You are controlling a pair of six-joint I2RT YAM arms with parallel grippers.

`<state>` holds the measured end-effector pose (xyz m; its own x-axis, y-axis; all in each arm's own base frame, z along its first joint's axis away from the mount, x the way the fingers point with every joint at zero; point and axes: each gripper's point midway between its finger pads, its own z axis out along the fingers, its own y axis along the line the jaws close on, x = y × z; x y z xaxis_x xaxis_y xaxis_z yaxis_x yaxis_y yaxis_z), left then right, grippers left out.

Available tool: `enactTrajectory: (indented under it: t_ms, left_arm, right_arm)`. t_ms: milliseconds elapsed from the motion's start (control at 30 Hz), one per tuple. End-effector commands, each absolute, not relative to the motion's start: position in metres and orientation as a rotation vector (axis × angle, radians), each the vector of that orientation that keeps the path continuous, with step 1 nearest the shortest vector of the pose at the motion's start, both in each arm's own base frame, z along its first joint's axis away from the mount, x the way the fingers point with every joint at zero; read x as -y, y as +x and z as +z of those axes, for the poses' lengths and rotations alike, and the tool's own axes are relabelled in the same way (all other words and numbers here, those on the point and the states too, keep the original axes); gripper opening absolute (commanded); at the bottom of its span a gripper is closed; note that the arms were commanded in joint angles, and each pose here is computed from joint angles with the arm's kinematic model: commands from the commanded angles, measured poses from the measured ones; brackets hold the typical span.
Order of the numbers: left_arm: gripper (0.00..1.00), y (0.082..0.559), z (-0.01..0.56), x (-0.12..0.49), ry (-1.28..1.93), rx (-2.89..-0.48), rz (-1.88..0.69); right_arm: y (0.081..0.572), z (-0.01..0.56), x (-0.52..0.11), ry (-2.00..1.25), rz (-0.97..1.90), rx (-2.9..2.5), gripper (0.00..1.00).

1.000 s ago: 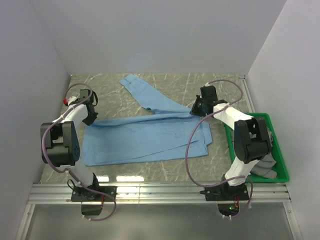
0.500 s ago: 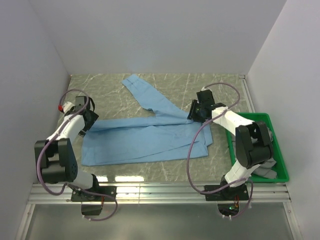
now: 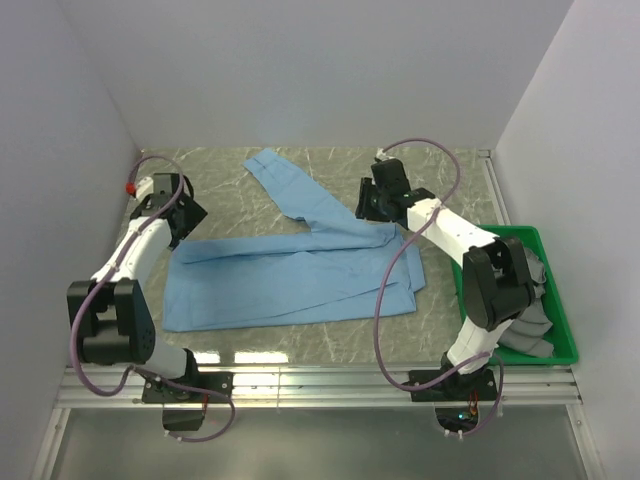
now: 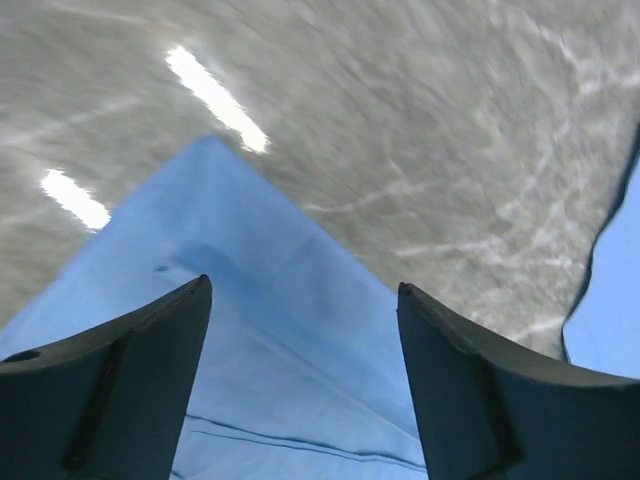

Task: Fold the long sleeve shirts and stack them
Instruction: Fold the shirt

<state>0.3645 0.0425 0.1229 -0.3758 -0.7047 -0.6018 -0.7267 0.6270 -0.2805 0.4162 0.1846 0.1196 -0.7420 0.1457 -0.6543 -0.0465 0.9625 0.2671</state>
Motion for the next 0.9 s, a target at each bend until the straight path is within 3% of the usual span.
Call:
enactTrajectory:
  t_ms: [0, 167, 433, 700, 867]
  left_arm:
    - [0.79, 0.383, 0.122, -0.019, -1.052, -2.196, -0.027]
    - [0.73, 0.382, 0.086, 0.004, -1.024, -2.300, 0.015]
    - [0.63, 0.336, 0.032, 0.006, -1.093, -2.445, 0.079]
    - [0.62, 0.293, -0.003, 0.008, -1.140, -2.534, 0.122]
    - [0.63, 0.295, 0.003, 0.009, -1.129, -2.537, 0.112]
  right_arm:
    - [0.429, 0.117, -0.189, 0.119, 0.325, -2.370, 0.48]
    - [0.424, 0.094, -0.190, 0.127, 0.319, -2.434, 0.47]
    - [0.391, 0.048, -0.182, 0.123, 0.289, -2.584, 0.47]
    - [0.375, 0.027, -0.164, 0.156, 0.253, -2.655, 0.47]
    - [0.386, 0.054, -0.169, 0.093, 0.283, -2.603, 0.46]
